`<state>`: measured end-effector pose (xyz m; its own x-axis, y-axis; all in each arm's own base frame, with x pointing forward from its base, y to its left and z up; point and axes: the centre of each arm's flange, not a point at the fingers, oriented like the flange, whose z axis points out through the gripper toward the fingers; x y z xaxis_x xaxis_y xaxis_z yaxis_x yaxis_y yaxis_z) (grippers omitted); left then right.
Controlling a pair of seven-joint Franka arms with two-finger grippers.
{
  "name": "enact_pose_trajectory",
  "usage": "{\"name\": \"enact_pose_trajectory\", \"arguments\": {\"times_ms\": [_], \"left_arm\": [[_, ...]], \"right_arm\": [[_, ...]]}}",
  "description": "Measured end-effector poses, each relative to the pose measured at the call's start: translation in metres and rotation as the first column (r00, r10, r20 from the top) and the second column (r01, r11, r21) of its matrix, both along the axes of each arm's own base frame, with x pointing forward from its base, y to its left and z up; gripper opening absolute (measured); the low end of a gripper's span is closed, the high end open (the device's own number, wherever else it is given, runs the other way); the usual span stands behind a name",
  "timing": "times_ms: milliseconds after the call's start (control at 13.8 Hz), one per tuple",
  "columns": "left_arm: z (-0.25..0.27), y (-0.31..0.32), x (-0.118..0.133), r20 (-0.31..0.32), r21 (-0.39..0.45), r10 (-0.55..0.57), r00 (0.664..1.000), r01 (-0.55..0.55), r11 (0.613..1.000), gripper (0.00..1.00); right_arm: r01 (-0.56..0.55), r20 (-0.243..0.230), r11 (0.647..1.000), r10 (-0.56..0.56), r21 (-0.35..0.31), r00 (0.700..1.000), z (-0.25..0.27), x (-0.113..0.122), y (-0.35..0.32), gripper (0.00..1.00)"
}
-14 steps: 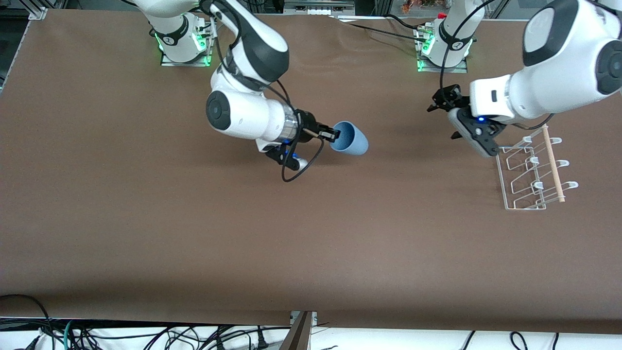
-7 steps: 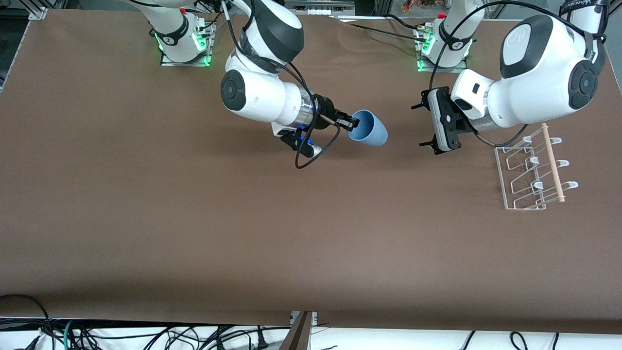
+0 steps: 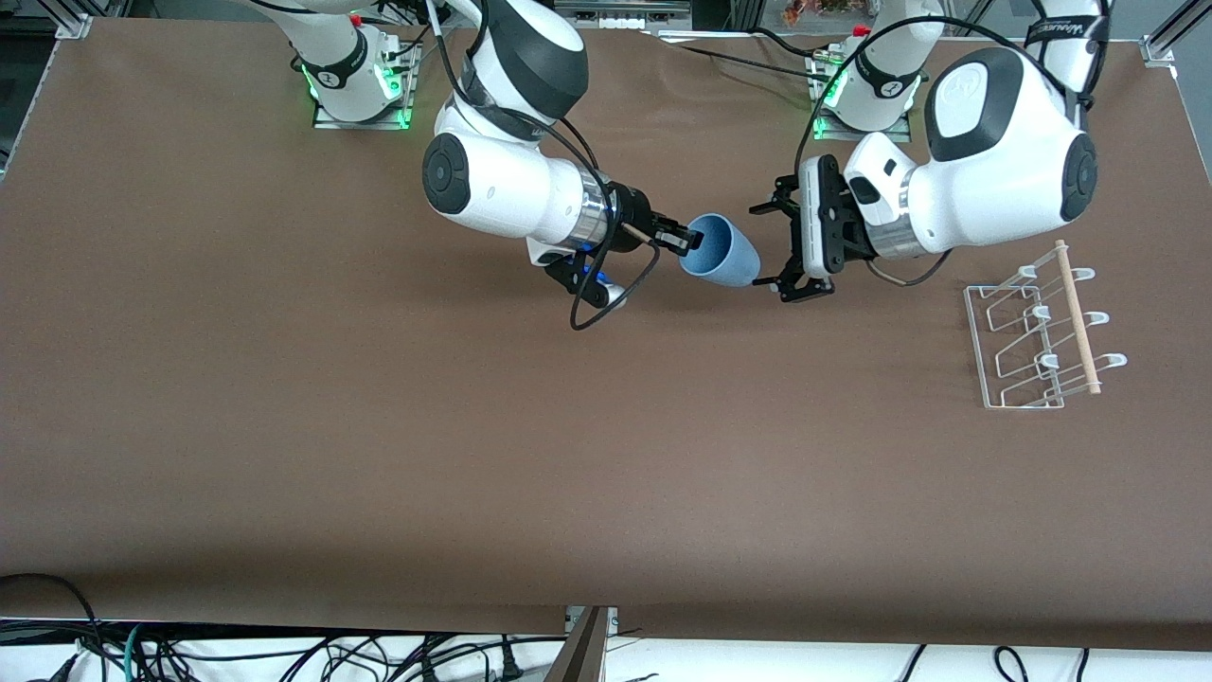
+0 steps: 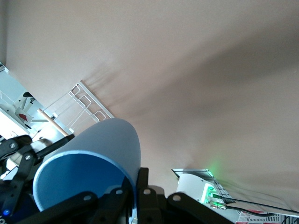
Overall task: Transfer cup to left arm and place on rack
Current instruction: 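Grasp the cup body with the left gripper beside the right gripper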
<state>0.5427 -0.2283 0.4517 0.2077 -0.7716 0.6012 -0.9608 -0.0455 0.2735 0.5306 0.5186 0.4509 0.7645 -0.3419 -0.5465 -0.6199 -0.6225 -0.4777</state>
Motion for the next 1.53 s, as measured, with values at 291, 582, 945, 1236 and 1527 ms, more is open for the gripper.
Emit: {"name": "enact_pose_trajectory", "arguments": {"times_ms": [291, 582, 945, 1236, 1527], "left_arm": [[-0.018, -0.010, 0.001, 0.022, -0.061, -0.016, 1.000, 0.018, 0.998, 1.00], [-0.041, -0.013, 0.005, 0.067, -0.142, -0.049, 0.997, 0.058, 0.988, 0.85], [-0.045, -0.012, 0.007, 0.081, -0.155, -0.055, 0.995, 0.067, 0.986, 0.73], [-0.043, -0.012, 0.008, 0.088, -0.157, -0.055, 0.995, 0.068, 0.985, 0.73], [-0.041, -0.010, 0.010, 0.098, -0.158, -0.056, 0.994, 0.071, 0.985, 0.73]], "right_arm": [[0.001, 0.004, 1.000, -0.001, 0.004, 1.000, 0.003, 0.001, 0.000, 0.04], [0.001, 0.009, 1.000, -0.001, 0.011, 1.000, 0.008, 0.002, 0.001, 0.04], [0.009, 0.006, 1.000, -0.009, 0.012, 1.000, 0.006, 0.003, 0.001, 0.04], [0.015, 0.003, 1.000, -0.015, 0.017, 1.000, 0.007, 0.005, -0.001, 0.09], [0.046, -0.004, 0.999, -0.046, 0.015, 0.999, 0.012, 0.028, -0.027, 0.50]]}}
